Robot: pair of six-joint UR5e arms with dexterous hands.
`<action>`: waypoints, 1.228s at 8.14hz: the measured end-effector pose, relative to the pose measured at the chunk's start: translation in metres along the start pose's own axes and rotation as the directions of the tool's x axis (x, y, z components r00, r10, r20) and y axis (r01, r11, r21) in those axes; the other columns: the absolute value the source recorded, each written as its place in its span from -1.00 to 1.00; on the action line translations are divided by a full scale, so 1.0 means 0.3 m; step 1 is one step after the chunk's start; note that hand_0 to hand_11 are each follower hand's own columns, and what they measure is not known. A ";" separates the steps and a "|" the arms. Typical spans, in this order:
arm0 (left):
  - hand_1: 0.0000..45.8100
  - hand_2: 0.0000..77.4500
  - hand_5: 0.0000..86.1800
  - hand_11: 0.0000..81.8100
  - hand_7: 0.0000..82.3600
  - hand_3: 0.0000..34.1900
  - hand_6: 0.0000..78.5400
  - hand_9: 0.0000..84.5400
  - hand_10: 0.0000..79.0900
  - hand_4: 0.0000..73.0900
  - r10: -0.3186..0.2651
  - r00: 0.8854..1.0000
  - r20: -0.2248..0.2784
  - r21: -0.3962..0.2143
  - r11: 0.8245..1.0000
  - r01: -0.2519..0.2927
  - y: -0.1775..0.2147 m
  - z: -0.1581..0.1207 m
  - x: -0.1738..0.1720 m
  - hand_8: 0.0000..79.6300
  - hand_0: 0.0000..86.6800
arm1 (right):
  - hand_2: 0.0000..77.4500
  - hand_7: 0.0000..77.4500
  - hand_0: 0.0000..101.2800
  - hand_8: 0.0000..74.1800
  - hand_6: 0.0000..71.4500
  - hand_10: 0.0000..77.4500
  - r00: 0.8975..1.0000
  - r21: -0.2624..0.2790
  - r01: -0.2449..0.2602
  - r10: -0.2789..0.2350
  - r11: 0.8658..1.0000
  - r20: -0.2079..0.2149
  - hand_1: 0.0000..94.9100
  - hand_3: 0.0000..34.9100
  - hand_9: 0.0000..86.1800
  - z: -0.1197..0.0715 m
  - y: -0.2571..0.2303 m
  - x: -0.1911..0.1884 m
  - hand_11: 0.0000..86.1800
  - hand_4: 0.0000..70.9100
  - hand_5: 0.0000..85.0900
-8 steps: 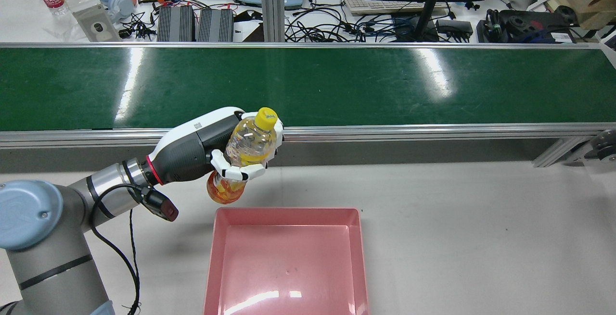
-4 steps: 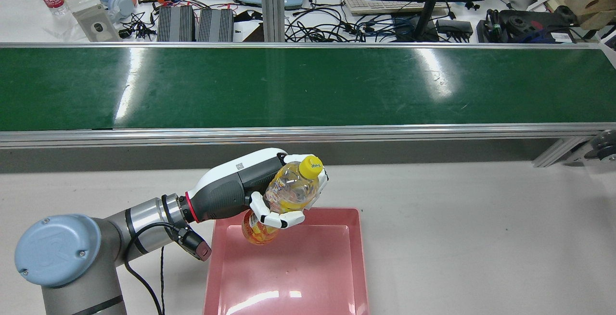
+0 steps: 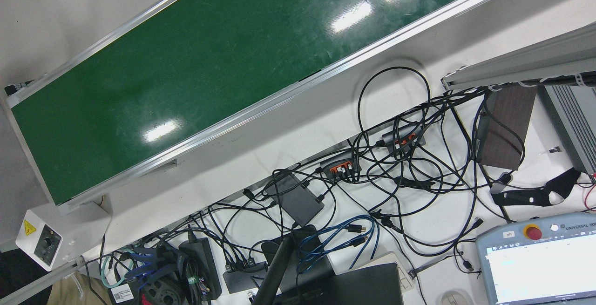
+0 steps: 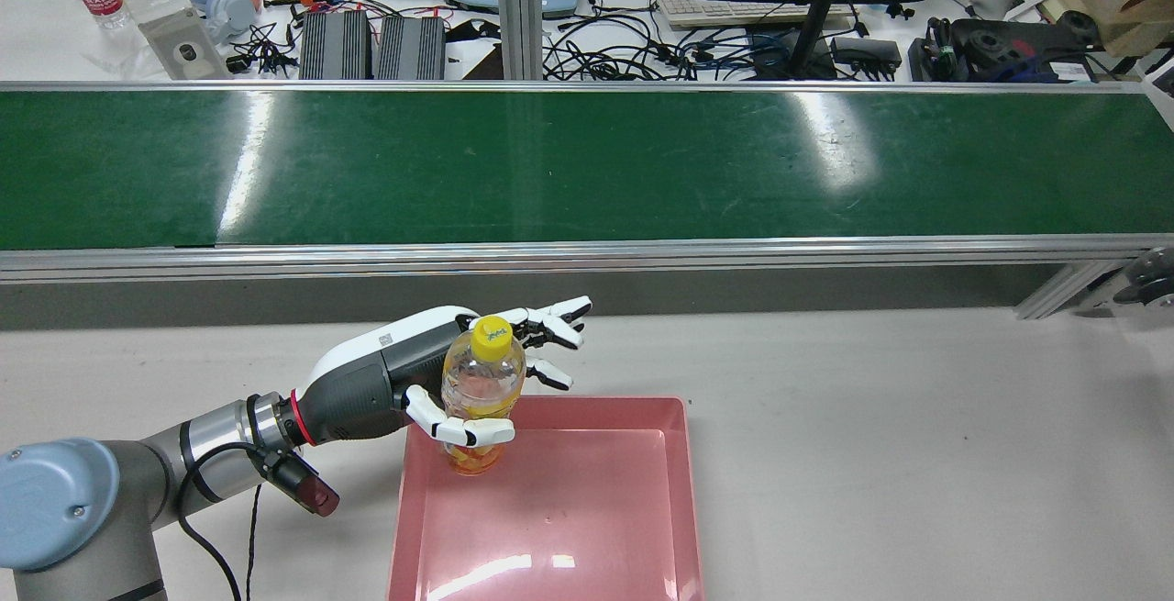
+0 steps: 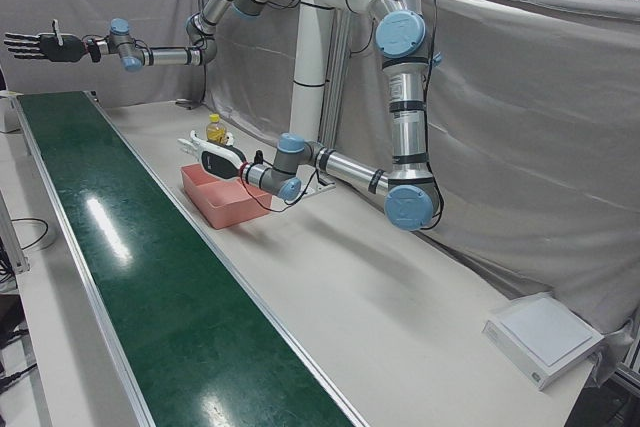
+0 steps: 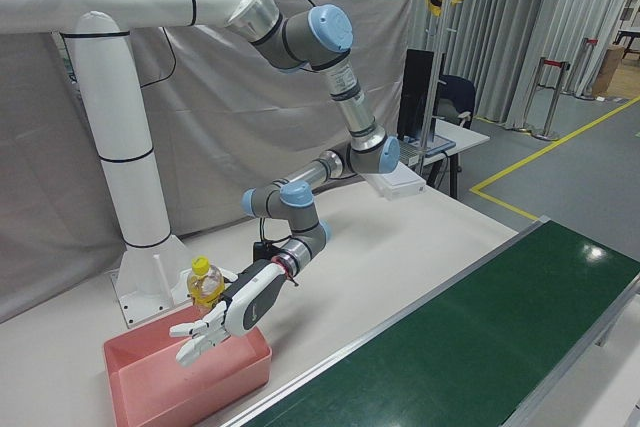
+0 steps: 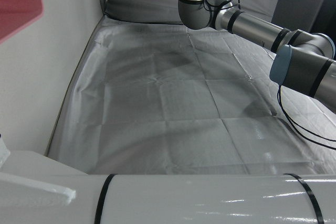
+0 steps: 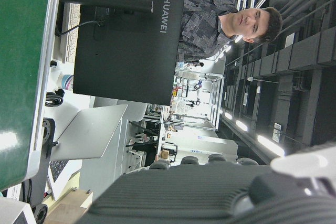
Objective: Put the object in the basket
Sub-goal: 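Lower the bottle into the basket and open the left hand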
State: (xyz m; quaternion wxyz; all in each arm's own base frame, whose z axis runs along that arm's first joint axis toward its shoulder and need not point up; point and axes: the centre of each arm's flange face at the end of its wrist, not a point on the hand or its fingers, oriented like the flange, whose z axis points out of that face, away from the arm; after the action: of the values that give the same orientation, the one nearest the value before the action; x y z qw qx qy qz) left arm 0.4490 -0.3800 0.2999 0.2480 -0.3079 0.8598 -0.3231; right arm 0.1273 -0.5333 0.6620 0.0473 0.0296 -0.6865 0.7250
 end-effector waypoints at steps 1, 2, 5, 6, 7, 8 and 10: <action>-0.14 -0.20 -0.63 -0.67 -0.93 -1.00 -0.92 -0.94 -0.83 -0.96 -0.007 1.000 -0.006 -0.011 1.000 0.007 0.015 0.008 0.010 -0.99 0.13 | -0.99 -0.99 -1.00 -1.00 -1.00 -1.00 1.000 0.000 0.000 0.000 1.000 0.000 -1.00 -0.99 -1.00 0.000 0.000 0.000 -1.00 -1.00 -1.00; -0.14 -0.20 -0.63 -0.67 -0.93 -1.00 -0.92 -0.94 -0.83 -0.96 -0.010 1.000 -0.010 -0.022 1.000 0.009 0.043 0.020 0.021 -0.99 0.13 | -0.99 -0.99 -1.00 -1.00 -1.00 -1.00 1.000 0.000 0.000 0.000 1.000 0.000 -1.00 -0.99 -1.00 0.000 0.000 0.000 -1.00 -1.00 -1.00; -0.21 -0.54 -0.65 -0.72 -0.95 -1.00 -0.92 -0.96 -0.83 -0.96 -0.009 1.000 -0.018 -0.030 1.000 0.008 0.078 0.031 0.042 -0.99 0.14 | -0.99 -0.99 -1.00 -1.00 -1.00 -1.00 1.000 0.001 0.000 0.000 1.000 0.000 -1.00 -0.98 -1.00 0.000 0.000 0.000 -1.00 -1.00 -1.00; -0.21 -0.63 -0.66 -0.73 -0.97 -1.00 -0.92 -0.96 -0.83 -0.97 -0.009 1.000 -0.018 -0.028 1.000 0.008 0.078 0.031 0.043 -0.99 0.13 | -0.99 -0.99 -1.00 -1.00 -1.00 -1.00 1.000 0.000 0.000 0.000 1.000 0.000 -1.00 -0.98 -1.00 0.000 0.000 0.000 -1.00 -1.00 -1.00; -0.19 -0.63 -0.67 -0.73 -0.97 -1.00 -0.92 -0.97 -0.83 -0.97 -0.008 1.000 -0.018 -0.027 1.000 0.008 0.078 0.031 0.046 -0.99 0.14 | -0.99 -0.99 -0.99 -1.00 -1.00 -1.00 1.000 0.001 0.000 0.000 1.000 0.000 -1.00 -0.99 -1.00 0.000 0.000 0.000 -1.00 -1.00 -1.00; -0.19 -0.56 -0.67 -0.73 -0.97 -1.00 -0.92 -0.97 -0.83 -0.97 -0.009 1.000 -0.017 -0.026 1.000 0.008 0.078 0.030 0.044 -0.99 0.14 | -0.99 -0.99 -0.99 -1.00 -1.00 -1.00 1.000 0.001 0.000 0.000 1.000 0.000 -1.00 -0.99 -1.00 0.000 0.000 0.000 -1.00 -1.00 -1.00; -0.10 -0.52 -0.63 -0.69 -0.97 -1.00 -0.92 -0.97 -0.83 -0.96 0.000 1.000 -0.023 -0.016 1.000 0.000 0.073 0.026 0.066 -0.99 0.16 | -0.99 -0.99 -1.00 -1.00 -1.00 -1.00 1.000 0.000 0.000 0.000 1.000 0.000 -1.00 -0.99 -1.00 0.000 0.000 0.000 -1.00 -1.00 -1.00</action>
State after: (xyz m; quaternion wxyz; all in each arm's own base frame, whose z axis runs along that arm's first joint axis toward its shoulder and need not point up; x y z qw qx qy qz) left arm 0.4321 -0.3836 0.2746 0.2358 -0.3062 0.8651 -0.3197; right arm 0.1273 -0.5333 0.6620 0.0474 0.0296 -0.6865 0.7250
